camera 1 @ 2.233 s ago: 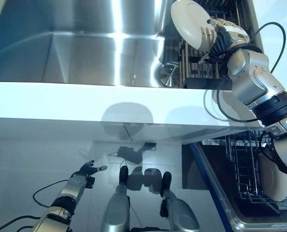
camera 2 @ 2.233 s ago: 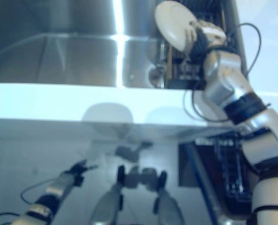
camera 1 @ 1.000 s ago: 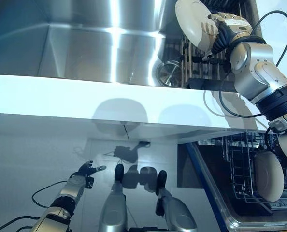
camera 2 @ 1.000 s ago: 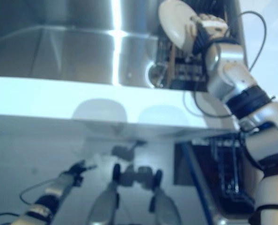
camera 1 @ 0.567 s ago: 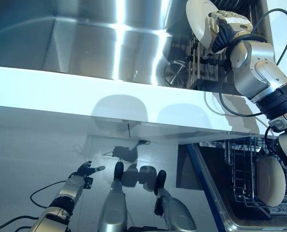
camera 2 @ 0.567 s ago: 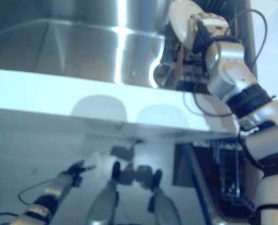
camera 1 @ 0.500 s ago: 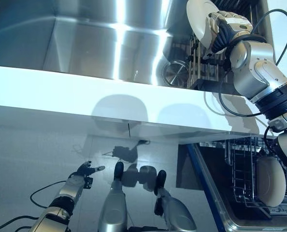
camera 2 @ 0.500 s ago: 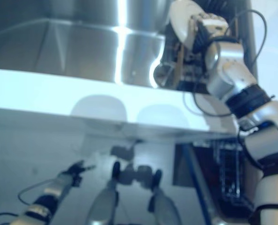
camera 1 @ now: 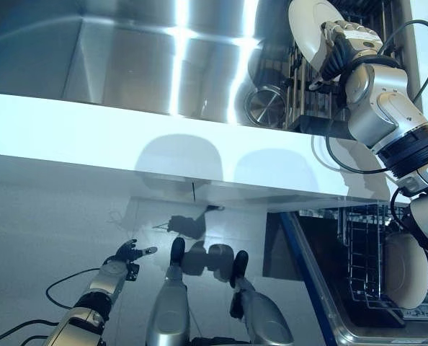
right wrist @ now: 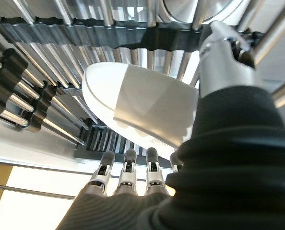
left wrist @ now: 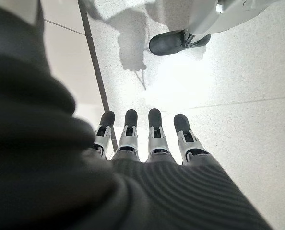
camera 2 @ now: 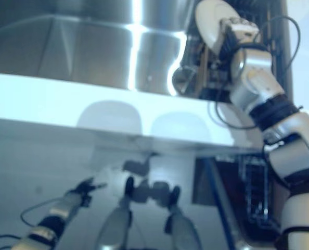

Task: Take plates into dishwasher

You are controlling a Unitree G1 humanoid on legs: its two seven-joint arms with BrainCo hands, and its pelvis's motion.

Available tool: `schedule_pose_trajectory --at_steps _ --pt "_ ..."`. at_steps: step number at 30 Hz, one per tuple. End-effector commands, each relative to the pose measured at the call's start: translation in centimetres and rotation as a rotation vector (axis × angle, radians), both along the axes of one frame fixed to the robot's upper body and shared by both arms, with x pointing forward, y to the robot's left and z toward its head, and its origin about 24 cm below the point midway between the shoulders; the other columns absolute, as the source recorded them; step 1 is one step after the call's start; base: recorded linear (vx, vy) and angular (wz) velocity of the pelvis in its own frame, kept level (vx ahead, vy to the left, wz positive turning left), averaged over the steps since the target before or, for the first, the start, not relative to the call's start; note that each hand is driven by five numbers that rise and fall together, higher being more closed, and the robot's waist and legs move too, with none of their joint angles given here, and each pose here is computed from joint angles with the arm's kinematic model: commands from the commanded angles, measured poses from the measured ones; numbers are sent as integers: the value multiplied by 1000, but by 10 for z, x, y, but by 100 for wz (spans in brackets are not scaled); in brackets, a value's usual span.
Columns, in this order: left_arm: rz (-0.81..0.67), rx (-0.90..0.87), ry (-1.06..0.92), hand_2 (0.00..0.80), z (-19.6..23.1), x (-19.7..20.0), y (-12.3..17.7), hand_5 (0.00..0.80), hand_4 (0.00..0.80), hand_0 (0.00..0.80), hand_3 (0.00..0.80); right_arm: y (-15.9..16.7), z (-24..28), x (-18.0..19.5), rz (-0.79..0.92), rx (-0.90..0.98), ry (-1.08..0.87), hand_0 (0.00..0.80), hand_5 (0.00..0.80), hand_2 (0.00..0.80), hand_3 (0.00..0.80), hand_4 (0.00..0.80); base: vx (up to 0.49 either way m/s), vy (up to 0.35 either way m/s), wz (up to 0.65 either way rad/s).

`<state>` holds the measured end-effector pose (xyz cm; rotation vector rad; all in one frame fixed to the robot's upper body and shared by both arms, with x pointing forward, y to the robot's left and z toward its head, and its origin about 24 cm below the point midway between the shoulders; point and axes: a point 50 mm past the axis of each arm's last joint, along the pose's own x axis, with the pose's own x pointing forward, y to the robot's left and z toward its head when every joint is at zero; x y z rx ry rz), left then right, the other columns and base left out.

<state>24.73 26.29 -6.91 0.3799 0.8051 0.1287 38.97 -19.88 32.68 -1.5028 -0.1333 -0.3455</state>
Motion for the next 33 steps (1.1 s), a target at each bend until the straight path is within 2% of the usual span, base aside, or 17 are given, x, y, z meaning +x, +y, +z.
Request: schedule_pose_trajectory --at_steps 1,2,3,6,8,10,21,33 --pt "-17 7 -40 0 9 15 -7 0 0 0 0 -14 52 -13 -135 -120 -151 0 0 0 0 0 0 0 0" --pt "-15 5 -41 0 8 15 -7 0 0 0 0 -14 54 -14 -147 -139 -161 0 0 0 0 0 0 0 0" --pt "-14 1 -43 0 9 16 -8 0 0 0 0 -15 56 -15 -160 -147 -178 56 56 56 56 56 0 0 0" --pt "-13 -4 -42 0 8 15 -8 0 0 0 0 -19 58 -16 -183 -128 -218 345 345 345 345 345 0 0 0" --pt "-13 -7 -41 0 8 15 -9 0 0 0 0 -21 58 -16 -191 -106 -256 656 656 656 656 656 0 0 0" --pt "-13 -12 -43 0 7 15 -11 0 0 0 0 -21 59 -16 -195 -92 -293 800 800 800 800 800 0 0 0" --pt "-43 -16 -34 0 4 13 -15 0 0 0 0 -38 67 -22 -294 -127 -404 800 800 800 800 800 -10 15 0" --pt "-53 -32 -23 0 -1 9 -17 0 0 0 0 -44 61 -20 -254 -58 -471 800 800 800 800 800 0 0 0"
